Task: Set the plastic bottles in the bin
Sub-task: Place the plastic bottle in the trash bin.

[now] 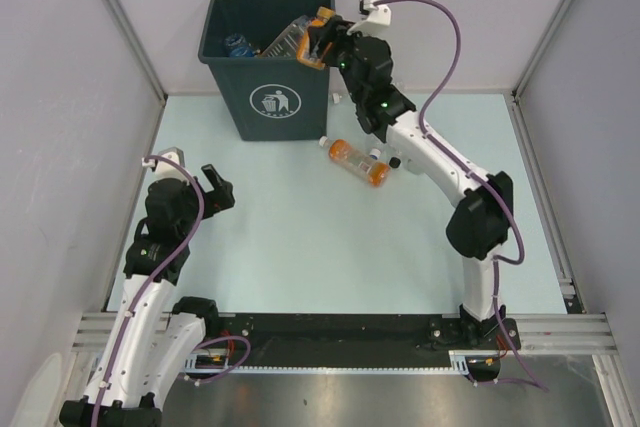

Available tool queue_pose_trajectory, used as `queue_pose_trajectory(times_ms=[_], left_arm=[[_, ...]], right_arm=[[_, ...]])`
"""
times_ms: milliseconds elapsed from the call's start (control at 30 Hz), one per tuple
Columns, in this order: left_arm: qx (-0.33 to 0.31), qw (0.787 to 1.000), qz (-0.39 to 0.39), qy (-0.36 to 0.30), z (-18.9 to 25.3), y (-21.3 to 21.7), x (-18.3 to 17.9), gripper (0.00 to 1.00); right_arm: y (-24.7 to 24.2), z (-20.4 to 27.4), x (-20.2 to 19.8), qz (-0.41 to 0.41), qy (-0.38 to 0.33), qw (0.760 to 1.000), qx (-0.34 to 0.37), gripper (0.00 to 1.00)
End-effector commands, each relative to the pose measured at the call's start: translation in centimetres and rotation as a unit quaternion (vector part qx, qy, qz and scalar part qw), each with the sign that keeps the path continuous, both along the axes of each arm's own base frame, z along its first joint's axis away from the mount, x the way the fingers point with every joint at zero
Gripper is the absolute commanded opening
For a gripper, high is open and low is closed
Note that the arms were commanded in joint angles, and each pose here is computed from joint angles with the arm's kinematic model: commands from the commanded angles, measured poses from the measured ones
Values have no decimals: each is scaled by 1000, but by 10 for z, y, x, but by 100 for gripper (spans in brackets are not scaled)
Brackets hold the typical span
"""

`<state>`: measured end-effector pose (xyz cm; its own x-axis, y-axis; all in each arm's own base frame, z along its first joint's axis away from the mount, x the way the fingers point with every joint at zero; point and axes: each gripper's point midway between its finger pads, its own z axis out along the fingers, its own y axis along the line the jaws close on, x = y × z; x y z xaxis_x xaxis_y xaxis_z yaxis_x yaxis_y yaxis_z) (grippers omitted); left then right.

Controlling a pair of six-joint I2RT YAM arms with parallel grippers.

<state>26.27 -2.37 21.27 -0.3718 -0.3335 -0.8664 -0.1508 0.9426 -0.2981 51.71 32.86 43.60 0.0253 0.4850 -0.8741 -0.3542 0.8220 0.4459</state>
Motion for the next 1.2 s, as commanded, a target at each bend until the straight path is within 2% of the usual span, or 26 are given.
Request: queue_pose_trajectory(times_ms=[0,300,500,633,733,767,833,1167], left_arm=[[-9,1000,1,-19,7,0,3,100],[-11,1000,-1,-19,7,-1,2,100],[-12,1000,-1,-19,6,-1,2,100],[-12,1000,-1,-15,4,-1,1,100],[-12,1000,-1,-14,4,-1,1,100],[-12,1000,-1,-13,3,-1,2,100],[-12,1000,-3,-12,3,-2,2,100],[-11,1000,1,-11,2,0,2,100]], right_arm=[[23,85,-20,16,-116,991,70,30],[53,80,-6,-1,-141,987,79,32],[64,58,21,-29,-164,985,43,34],[60,49,39,-42,-181,982,45,36],[52,48,43,-46,-179,982,44,58],[50,49,43,-50,-181,981,42,80],[47,52,37,-52,-186,981,27,99],[25,102,-8,-59,-227,972,26,99]])
